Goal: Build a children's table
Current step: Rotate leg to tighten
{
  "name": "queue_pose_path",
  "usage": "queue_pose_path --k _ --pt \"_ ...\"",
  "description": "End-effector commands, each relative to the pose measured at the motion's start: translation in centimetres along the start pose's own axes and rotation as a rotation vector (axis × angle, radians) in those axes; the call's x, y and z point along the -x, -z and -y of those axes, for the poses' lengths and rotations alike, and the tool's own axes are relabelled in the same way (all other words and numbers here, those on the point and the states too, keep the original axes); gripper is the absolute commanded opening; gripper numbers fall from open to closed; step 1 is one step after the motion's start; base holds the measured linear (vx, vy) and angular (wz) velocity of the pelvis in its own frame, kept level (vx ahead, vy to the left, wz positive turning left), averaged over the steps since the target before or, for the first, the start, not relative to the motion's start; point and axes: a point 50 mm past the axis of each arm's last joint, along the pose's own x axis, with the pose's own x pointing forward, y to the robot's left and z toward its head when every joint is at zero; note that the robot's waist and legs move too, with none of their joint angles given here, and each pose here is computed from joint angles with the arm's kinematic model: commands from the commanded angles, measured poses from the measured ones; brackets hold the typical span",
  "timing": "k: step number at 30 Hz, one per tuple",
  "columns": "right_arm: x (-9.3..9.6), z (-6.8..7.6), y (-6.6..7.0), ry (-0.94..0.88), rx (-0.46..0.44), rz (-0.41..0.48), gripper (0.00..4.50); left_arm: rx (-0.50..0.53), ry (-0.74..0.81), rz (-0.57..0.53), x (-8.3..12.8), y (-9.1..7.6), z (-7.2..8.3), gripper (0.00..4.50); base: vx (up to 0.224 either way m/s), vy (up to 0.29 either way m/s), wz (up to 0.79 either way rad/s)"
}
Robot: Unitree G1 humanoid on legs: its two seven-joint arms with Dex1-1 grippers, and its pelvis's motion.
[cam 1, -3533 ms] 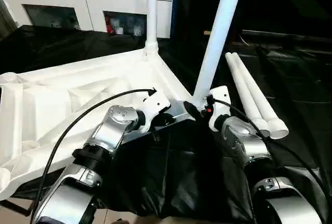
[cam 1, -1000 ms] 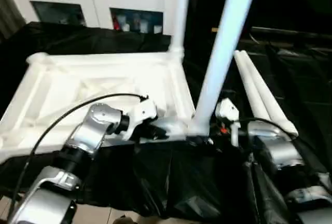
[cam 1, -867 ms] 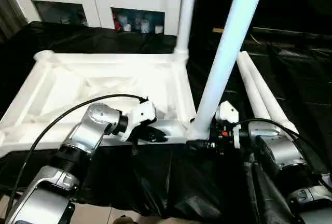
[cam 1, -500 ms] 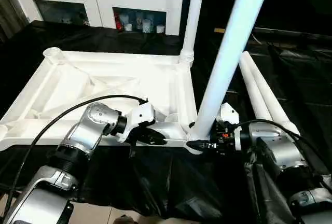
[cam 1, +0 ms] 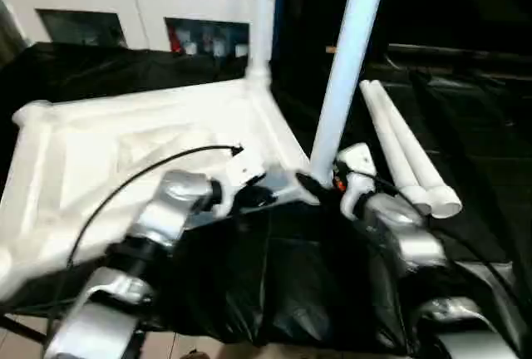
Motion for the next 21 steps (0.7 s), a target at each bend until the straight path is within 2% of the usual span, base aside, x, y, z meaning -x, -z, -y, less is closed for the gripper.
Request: queue_pose_path --k 1,4,8,11,15,18,21 --pt "-1.1 -3.9 2.0 -0.132 -0.038 -0.079 3.32 -0.082 0.058 0.086 -1.8 -3.3 1.3 0.0 0.0 0.0 0.0" --pt "-1.1 -3.6 1.6 -0.152 -0.05 -0.058 3.49 -0.086 0.062 0.082 -1.5 -3.2 1.2 0.0 0.0 0.0 0.0" --pt "-0.7 -2.8 0.9 -0.2 0.015 -0.041 3.95 -0.097 0.09 0.079 -0.6 -2.7 0.8 0.0 0.0 0.0 0.0" --pt "-0.2 -2.4 0.7 -0.277 0.049 -0.04 3.95 -0.102 0.127 0.081 0.0 -2.4 0.7 0.0 0.0 0.0 0.0" --pt "1.2 -1.2 0.6 -0.437 0.162 -0.081 3.95 -0.107 0.219 0.077 1.3 -1.8 0.7 0.0 0.0 0.0 0.0" --pt "1.5 -1.0 0.5 -0.476 0.171 -0.086 3.95 -0.106 0.23 0.074 1.5 -1.8 0.6 0.0 0.0 0.0 0.0" --pt "2.7 -0.4 0.0 -0.63 0.199 -0.103 3.95 -0.114 0.282 0.069 2.0 -1.5 0.7 0.0 0.0 0.0 0.0"
